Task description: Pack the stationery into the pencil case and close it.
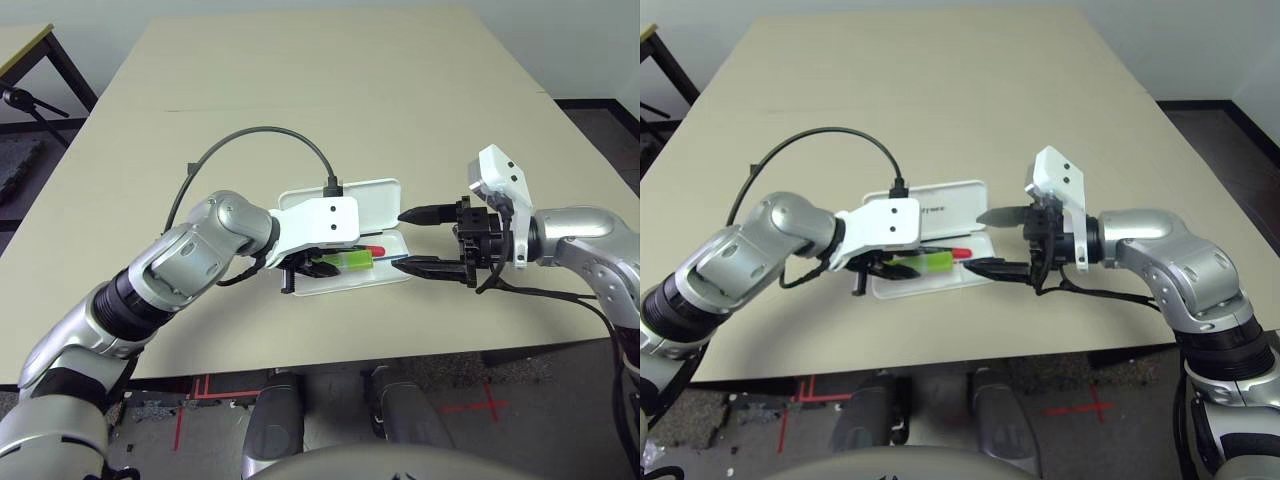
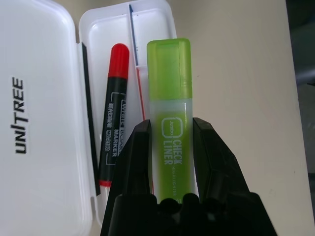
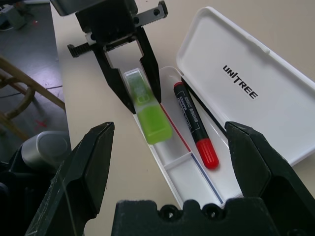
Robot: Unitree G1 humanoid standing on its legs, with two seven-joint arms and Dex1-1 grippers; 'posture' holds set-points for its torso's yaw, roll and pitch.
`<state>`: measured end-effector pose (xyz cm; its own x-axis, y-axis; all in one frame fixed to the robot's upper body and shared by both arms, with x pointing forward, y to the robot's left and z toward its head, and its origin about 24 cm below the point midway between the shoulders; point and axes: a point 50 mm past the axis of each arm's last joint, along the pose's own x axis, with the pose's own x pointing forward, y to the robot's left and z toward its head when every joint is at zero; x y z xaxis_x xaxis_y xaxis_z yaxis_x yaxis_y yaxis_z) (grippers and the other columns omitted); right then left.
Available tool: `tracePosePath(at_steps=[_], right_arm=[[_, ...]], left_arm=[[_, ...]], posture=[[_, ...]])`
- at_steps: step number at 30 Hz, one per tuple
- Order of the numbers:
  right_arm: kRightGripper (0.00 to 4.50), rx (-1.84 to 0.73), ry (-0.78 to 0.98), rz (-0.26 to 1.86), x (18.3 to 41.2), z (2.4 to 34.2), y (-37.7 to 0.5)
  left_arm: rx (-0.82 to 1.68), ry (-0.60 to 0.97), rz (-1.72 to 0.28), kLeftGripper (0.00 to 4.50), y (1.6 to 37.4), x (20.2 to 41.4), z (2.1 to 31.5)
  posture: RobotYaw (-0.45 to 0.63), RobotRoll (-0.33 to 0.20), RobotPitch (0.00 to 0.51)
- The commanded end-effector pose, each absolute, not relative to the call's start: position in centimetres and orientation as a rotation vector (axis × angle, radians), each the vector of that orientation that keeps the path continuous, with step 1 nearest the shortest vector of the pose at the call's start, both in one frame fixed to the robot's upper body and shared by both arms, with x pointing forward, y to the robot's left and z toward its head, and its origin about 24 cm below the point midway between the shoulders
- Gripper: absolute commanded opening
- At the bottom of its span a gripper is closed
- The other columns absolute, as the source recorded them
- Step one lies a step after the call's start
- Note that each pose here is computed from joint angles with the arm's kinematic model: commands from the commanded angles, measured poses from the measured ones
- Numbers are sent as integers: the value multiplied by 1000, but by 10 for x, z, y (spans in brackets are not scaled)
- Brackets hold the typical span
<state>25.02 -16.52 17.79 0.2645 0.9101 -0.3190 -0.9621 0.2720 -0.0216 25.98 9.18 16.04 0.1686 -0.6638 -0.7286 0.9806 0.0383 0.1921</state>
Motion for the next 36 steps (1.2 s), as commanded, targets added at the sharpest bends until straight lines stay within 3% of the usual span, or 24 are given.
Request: tracePosePath(at_steps=[1, 13, 22, 36], right_arm=[[4500, -227, 266, 1277, 247, 180, -167], [4500, -226, 268, 1275, 246, 181, -168], [4500, -225, 274, 1274, 245, 180, -169], [4500, -221, 353, 1121, 244, 181, -199]], left_arm=[[757, 551, -1354, 1069, 91, 260, 151], [744, 584, -1341, 1069, 94, 262, 137], [728, 571, -1314, 4418, 101, 263, 146], [625, 417, -1264, 4464, 149, 230, 197]], posture=[[-109, 0, 151], [-118, 0, 157], [-112, 0, 159], [-95, 0, 155]])
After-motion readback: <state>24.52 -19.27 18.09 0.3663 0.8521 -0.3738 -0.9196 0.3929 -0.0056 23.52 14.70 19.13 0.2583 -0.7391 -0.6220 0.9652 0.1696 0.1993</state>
